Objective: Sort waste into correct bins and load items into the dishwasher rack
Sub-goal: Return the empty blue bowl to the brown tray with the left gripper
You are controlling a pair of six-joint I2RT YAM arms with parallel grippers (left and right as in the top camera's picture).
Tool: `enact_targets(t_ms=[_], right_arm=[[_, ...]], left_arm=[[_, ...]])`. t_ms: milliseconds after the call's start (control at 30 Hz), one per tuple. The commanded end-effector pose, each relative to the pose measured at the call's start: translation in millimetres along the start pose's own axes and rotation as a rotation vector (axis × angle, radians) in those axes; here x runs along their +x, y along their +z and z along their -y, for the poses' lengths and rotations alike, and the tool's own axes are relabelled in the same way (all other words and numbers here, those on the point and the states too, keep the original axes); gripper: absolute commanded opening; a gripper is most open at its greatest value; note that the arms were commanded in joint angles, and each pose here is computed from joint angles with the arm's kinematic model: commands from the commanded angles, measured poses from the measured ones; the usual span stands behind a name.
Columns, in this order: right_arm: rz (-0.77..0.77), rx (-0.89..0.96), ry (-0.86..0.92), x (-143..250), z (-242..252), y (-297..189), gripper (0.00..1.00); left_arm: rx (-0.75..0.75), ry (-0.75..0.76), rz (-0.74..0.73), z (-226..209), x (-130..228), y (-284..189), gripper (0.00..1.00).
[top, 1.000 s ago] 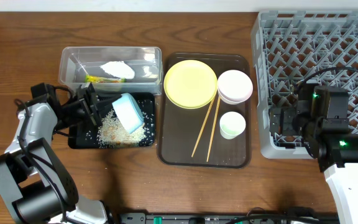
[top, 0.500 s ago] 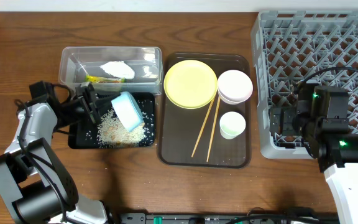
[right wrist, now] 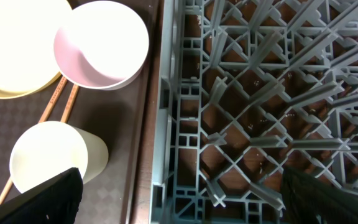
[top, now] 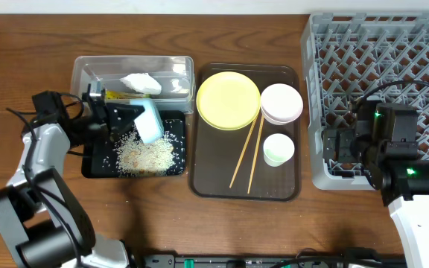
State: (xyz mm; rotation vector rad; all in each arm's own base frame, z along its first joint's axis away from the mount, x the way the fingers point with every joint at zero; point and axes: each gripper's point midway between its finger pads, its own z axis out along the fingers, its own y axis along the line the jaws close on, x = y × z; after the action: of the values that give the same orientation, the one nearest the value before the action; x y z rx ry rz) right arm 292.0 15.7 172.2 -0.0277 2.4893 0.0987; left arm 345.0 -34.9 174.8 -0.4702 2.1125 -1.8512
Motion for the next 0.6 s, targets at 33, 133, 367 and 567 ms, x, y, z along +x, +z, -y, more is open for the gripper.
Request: enact_targets(t_ms=[33,133,367,567], right_arm=[[0.015,-0.008,-0.021,-6,-4,-4,0.99],[0.015,-0.008,-0.021,-6,-4,-4,0.99],[0.015,-0.008,-0.021,-6,-4,-4,0.99],[0.015,-0.008,-0.021,-6,-4,-4,0.99]], left_arm=[[-0.263,0.167,-0.005,-1,16,17,0.06],[-0.481,0.27,0.0,-6,27,33,0.06],[-0.824,0.58,-0.088,-21,69,84,0.07],[-0.966,0.745,-0.247,-53,114,129,0.1]])
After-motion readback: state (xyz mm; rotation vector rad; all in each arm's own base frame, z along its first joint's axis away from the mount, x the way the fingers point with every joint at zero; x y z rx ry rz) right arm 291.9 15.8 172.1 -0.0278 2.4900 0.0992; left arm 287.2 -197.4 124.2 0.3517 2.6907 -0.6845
